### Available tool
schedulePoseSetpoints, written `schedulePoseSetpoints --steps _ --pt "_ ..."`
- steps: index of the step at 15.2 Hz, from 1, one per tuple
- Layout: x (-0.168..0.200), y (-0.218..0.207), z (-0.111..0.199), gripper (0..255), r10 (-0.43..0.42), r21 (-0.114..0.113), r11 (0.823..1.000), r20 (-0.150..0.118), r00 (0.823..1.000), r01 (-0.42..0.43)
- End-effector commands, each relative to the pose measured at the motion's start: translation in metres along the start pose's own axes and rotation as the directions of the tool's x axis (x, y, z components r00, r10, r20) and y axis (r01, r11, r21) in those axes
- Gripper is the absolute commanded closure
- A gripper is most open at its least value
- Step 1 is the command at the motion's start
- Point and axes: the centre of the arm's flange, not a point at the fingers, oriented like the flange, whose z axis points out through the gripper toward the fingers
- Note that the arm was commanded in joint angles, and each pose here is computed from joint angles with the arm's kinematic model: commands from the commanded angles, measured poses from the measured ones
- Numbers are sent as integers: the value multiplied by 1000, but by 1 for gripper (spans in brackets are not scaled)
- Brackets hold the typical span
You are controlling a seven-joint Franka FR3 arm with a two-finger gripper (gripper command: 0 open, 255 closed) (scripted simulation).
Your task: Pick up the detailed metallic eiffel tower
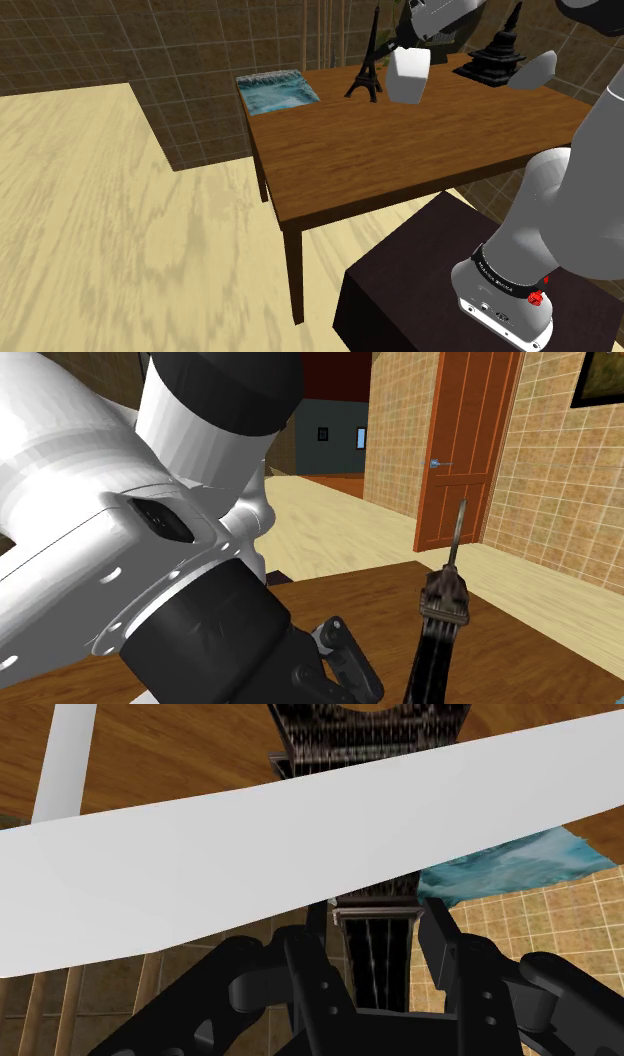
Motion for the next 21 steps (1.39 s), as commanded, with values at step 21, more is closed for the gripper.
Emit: schedulePoseSetpoints --steps 21 --pt "54 -5 -47 255 1 -1 1000 4 1000 -1"
